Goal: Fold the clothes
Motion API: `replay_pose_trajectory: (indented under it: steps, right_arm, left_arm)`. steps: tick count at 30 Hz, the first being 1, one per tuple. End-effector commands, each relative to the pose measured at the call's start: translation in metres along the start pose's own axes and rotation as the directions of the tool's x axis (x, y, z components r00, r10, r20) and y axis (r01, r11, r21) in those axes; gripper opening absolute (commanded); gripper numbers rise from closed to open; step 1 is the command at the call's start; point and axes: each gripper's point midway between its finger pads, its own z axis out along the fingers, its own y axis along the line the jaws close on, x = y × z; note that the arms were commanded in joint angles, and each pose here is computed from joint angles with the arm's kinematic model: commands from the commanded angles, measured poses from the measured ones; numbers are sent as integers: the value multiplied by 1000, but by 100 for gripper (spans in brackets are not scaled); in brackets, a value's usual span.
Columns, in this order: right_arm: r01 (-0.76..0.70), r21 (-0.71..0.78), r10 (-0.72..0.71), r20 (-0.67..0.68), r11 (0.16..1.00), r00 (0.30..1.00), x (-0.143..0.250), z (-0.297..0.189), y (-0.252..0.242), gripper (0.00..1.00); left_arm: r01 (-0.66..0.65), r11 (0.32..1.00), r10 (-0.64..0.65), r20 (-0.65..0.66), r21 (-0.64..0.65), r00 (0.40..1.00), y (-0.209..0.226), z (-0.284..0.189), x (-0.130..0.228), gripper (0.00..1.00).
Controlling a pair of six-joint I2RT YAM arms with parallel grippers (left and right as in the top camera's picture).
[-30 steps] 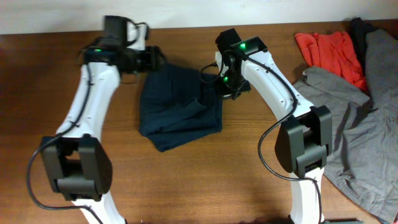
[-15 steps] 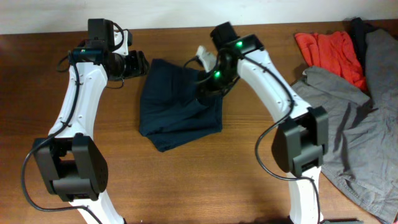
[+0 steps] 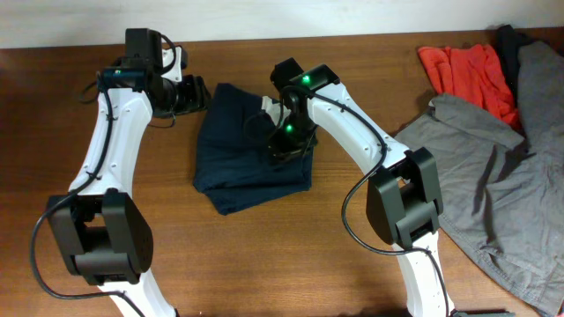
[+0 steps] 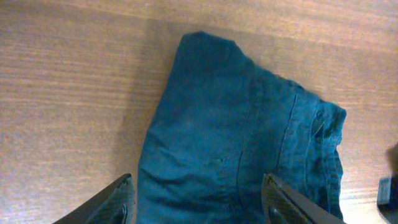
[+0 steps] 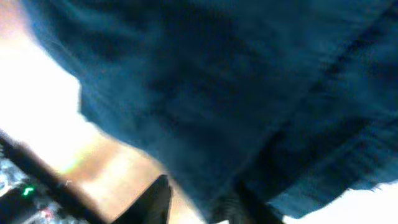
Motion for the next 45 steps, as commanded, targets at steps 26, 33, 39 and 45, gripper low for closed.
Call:
replay_pose_trajectory:
  steps: [26,33,39,45]
  right_arm:
    - [-376,394,459,-142,839,877,117,96,-124,4]
    - [-456,468,500,33,757,865,84,59,-175,4]
    - [-472,445,443,175,761,879,36,20,-192,6]
    - [-412,368,281,359,833,890,-35,-8,-186,12]
  left_arm:
    - [2,1000,-3,-22,-14,1000,2,2,3,63]
    - [-1,1000,1,-10,-12,1000,3,7,-1,67]
    - [-9,1000,9,-25,-14,1000,6,16,2,68]
    - [-1,1000,0,-53,-18,999,7,19,8,68]
